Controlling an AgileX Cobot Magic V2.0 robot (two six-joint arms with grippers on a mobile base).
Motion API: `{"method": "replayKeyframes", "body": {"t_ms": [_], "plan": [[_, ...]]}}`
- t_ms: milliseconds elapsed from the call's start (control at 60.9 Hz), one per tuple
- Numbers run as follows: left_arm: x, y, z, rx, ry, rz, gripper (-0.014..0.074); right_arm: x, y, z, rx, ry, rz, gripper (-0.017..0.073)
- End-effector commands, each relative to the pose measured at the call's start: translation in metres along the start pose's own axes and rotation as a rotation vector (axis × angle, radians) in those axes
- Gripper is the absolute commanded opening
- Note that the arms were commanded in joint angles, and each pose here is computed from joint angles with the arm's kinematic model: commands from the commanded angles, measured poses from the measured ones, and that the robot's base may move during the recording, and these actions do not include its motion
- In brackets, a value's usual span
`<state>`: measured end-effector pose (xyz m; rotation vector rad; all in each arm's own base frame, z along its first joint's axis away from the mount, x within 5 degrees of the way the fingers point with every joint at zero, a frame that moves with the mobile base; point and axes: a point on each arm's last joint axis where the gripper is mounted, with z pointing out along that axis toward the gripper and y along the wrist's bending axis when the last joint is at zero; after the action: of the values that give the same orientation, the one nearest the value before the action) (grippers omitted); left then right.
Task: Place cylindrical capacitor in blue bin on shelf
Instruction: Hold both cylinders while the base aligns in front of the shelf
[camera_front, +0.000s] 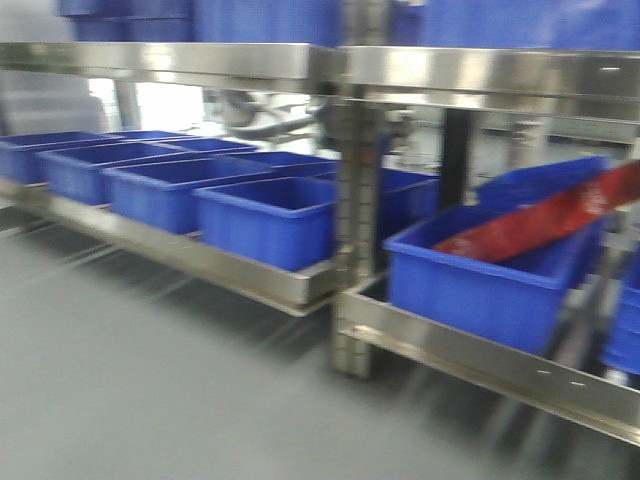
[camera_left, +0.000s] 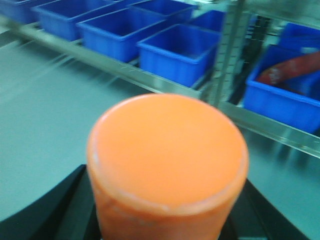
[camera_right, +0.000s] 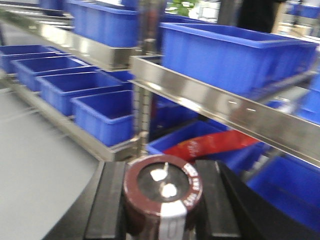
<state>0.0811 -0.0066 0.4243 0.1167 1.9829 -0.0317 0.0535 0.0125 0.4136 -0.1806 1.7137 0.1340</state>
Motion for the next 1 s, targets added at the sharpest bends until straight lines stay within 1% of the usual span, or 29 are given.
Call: {"method": "replayKeyframes", "body": {"t_ms": [0,986], "plan": [[-0.0021,-0.0007,-0.0024,0.01,-0.024,0.005,-0.0111,-0.0036,-0.0005,-0.0008,0.004,-0.026,-0.01,-0.0162],[-0.0021,-0.0007,-0.0024,0.01,-0.024,0.005,-0.0111,-0.0036,-0.0005,-0.0008,0.004,-0.026,-0.01,-0.0162]]}}
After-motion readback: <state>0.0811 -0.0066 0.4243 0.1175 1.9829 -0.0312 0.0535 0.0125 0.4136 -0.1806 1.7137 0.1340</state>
